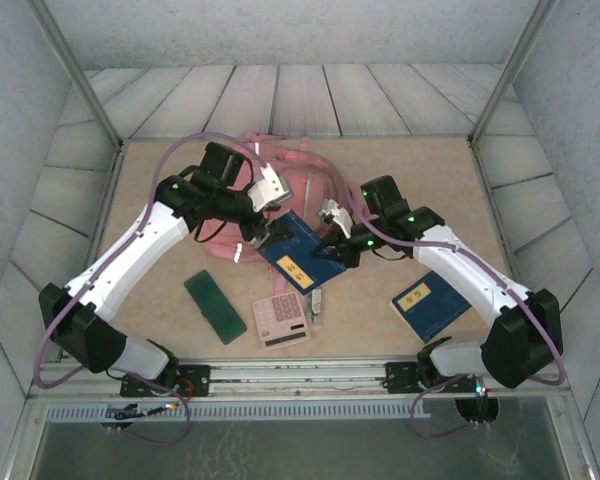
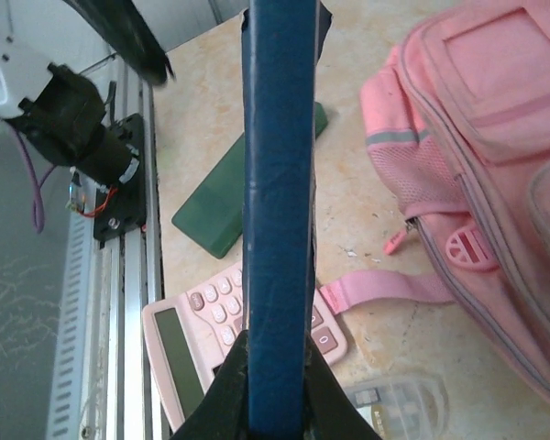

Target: Pack the student bag

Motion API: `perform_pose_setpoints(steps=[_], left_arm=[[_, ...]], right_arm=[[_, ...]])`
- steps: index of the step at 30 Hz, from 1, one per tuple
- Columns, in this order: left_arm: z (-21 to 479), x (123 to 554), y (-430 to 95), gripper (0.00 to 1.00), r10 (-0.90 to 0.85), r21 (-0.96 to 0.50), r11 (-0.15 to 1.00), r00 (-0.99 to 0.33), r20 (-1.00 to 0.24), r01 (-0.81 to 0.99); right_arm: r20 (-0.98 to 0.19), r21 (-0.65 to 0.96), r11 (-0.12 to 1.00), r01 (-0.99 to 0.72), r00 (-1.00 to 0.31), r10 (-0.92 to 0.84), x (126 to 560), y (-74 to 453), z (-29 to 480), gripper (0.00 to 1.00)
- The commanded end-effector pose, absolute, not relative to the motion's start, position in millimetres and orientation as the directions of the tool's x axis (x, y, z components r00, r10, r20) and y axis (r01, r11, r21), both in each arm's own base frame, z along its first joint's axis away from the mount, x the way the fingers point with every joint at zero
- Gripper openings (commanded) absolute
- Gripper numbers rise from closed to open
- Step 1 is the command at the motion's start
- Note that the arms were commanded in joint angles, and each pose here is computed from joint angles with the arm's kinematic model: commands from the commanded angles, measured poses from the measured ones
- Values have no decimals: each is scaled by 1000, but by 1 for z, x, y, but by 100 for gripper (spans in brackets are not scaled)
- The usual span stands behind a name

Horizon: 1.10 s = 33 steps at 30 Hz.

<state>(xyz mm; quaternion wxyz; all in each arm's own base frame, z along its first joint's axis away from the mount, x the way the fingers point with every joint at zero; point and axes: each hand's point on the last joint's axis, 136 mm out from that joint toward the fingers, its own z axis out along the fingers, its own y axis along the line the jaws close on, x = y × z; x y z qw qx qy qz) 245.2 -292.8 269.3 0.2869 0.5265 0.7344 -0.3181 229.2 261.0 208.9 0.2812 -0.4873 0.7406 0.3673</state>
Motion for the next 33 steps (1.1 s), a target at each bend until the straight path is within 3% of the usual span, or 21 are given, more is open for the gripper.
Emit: perform_pose_setpoints(steps=[1, 5, 10, 13, 15, 18, 21, 22, 25, 26, 28, 31, 33], left_arm=[[270, 217, -293, 82, 601, -245, 114, -263, -755, 963], [270, 215, -295, 80, 588, -235, 89, -241, -772, 968], [272, 208, -296, 65, 597, -275, 47, -247, -763, 960], [267, 207, -297, 50, 602, -293, 44, -259, -755, 955], [264, 209, -297, 31, 609, -305, 59, -277, -743, 950], [261, 210, -296, 24, 618, -318, 75, -294, -729, 945], [261, 215, -296, 6, 612, -310, 103, -305, -729, 945], [262, 218, -296, 0, 606, -305, 119, -313, -731, 945], [265, 225, -296, 0, 578, -296, 157, -331, -746, 942], [268, 226, -295, 0, 564, -300, 159, -336, -755, 941], [272, 227, -293, 0, 540, -304, 163, -343, -768, 939], [281, 231, -288, 0, 490, -313, 186, -364, -792, 931], [288, 235, -283, 0, 440, -328, 201, -384, -812, 923]], right_arm=[[-832, 170, 161, -972, -229, -505, 223, 268, 228, 0], [-825, 116, 131, -985, -169, -539, 220, 268, 223, 0], [-816, 85, 151, -985, -156, -556, 226, 266, 222, 0], [-828, 35, 186, -982, -133, -545, 234, 265, 225, 0], [-832, 9, 203, -979, -120, -542, 237, 263, 228, 0], [-843, -24, 222, -975, -100, -528, 240, 262, 236, 0], [-850, -48, 251, -967, -93, -518, 244, 259, 239, 2], [-851, -52, 267, -962, -98, -516, 246, 258, 240, 5], [-852, -52, 324, -945, -128, -508, 253, 255, 241, 16], [-851, -49, 341, -939, -139, -506, 255, 254, 240, 26], [-850, -47, 376, -925, -161, -501, 259, 250, 239, 35], [-851, -39, 506, -862, -237, -469, 275, 238, 245, 64], [-860, -19, 510, -860, -246, -446, 273, 235, 251, 72]])
